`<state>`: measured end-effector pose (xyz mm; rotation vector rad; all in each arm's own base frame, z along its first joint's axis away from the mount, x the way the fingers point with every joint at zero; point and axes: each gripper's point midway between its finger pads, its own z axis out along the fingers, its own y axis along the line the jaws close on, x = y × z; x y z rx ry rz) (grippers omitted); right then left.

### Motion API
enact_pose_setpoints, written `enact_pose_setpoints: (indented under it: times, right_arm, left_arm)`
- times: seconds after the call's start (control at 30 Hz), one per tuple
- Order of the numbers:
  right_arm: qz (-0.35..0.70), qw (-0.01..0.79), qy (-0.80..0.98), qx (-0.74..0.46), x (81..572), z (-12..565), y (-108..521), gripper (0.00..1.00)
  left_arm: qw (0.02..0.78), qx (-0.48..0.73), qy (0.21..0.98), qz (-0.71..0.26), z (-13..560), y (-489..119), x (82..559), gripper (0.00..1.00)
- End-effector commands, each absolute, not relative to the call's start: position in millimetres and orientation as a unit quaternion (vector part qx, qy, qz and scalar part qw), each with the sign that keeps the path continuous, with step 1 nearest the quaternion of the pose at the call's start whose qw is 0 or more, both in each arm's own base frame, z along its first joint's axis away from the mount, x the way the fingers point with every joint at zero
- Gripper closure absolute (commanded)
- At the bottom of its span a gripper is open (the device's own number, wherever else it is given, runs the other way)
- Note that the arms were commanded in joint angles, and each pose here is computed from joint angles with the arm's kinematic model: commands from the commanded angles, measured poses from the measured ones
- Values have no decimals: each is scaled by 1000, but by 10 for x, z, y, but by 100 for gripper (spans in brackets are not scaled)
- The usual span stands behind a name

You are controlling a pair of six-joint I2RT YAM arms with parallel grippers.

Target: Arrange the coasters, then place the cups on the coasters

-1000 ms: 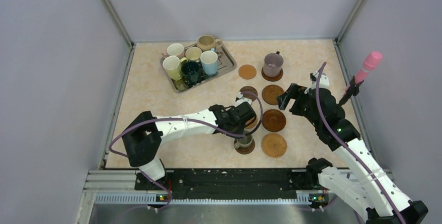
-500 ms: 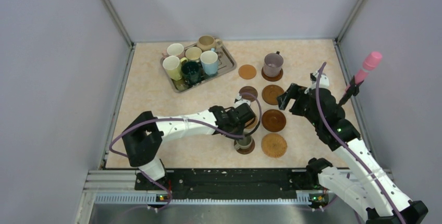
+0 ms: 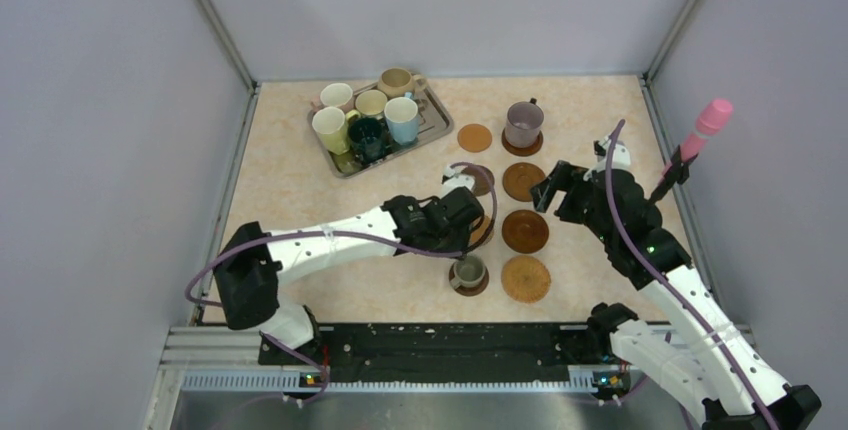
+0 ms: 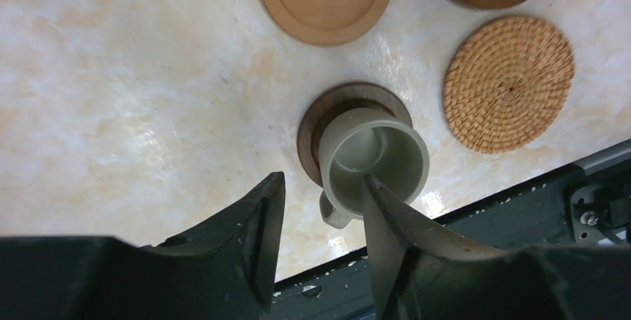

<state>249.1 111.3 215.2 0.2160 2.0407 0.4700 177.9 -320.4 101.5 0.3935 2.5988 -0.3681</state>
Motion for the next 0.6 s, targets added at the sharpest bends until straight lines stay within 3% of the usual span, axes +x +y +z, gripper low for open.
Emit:
enact_pose_setpoints:
  times: [0.0,0.13,0.27,0.3,0.43,0.57]
  right_arm:
    - [214,500,835,85,2484,2269,1170,16]
    - [246,469,845,74,2426,2172,1319,17]
    - [301,426,852,40,2355,2070,1588,18]
    - [310,415,855,33,2338,2045,1636,18]
    - [321,387,865,4,2287,1964,1731,19]
    - [301,410,861,12,2342,2030,1647,19]
  left_arm:
    - [336,114,924,-143,1795,-3098,2093,50]
    - [375,86,912,-144,2115,-2858,2344,28]
    - [403,52,902,-144,2223,-2572,2588,13]
    - [403,39,902,-147,2226,-2487,2651,3]
    - [418,-19,898,-138,2275,-2092,2952,1]
    - [433,-84,889,-126,2323,-1720,3282,1]
